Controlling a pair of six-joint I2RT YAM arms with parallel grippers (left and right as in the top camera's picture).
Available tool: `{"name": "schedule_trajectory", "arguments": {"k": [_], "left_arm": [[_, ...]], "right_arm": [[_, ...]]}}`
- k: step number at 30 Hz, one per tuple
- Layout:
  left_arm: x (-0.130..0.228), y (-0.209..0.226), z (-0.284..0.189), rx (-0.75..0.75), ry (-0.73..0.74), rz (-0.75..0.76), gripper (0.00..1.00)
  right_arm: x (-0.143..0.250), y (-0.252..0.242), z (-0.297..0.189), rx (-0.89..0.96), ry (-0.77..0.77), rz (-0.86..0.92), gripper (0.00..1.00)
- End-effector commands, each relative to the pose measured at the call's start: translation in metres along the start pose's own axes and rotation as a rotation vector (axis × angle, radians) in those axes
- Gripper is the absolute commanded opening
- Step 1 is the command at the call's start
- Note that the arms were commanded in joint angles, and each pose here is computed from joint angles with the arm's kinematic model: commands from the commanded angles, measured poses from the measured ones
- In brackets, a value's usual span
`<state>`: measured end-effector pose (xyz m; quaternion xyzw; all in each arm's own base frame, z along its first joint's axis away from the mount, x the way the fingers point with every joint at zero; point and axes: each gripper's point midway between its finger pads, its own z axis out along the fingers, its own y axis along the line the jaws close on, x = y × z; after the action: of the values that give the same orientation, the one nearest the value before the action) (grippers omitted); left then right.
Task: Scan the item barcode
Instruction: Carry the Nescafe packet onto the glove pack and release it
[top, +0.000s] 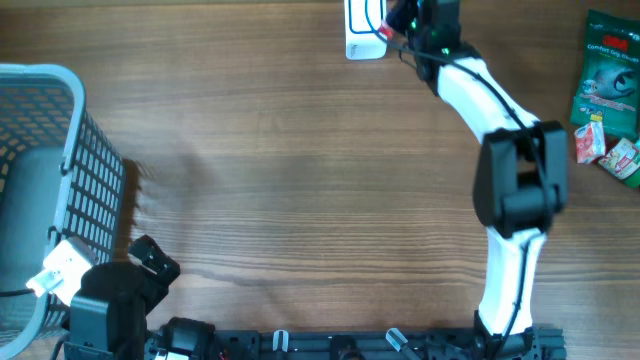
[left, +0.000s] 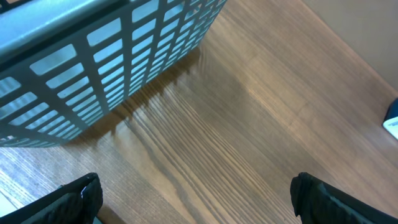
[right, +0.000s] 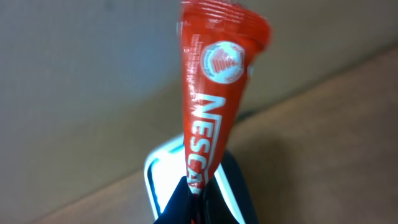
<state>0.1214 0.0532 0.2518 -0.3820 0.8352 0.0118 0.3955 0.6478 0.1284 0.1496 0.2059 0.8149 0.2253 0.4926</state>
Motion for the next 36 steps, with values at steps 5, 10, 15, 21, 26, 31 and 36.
{"name": "schedule_trajectory", "arguments": {"k": [5, 10, 15, 21, 26, 31, 36], "left_arm": [[-0.002, 0.0, -0.002, 0.002, -0.01, -0.02, 1.0], [-0.002, 0.0, -0.002, 0.002, -0.01, -0.02, 1.0], [-0.002, 0.0, -0.002, 0.002, -0.01, -0.02, 1.0], [-0.002, 0.0, -0.002, 0.002, -0.01, -0.02, 1.0], [-0.002, 0.0, -0.002, 0.002, -0.01, -0.02, 1.0], [-0.002, 0.0, -0.002, 0.002, -0.01, -0.02, 1.0], [-0.002, 0.0, -0.002, 0.002, -0.01, -0.02, 1.0]], "right_arm": [[0.019, 0.017, 0.043, -0.061, 0.018, -0.016, 0.05], [0.019, 0.02, 0.035, -0.049, 0.045, -0.072, 0.05], [-0.017, -0.049, -0.001, 0.168, 0.129, -0.019, 0.05], [-0.048, -0.222, -0.07, 0.566, 0.336, -0.216, 0.04], [-0.073, -0.34, -0.131, 0.715, 0.492, -0.401, 0.05], [-0.09, -0.396, -0.168, 0.776, 0.462, -0.255, 0.93], [-0.082, -0.377, -0.169, 0.673, 0.459, -0.104, 1.0]]}}
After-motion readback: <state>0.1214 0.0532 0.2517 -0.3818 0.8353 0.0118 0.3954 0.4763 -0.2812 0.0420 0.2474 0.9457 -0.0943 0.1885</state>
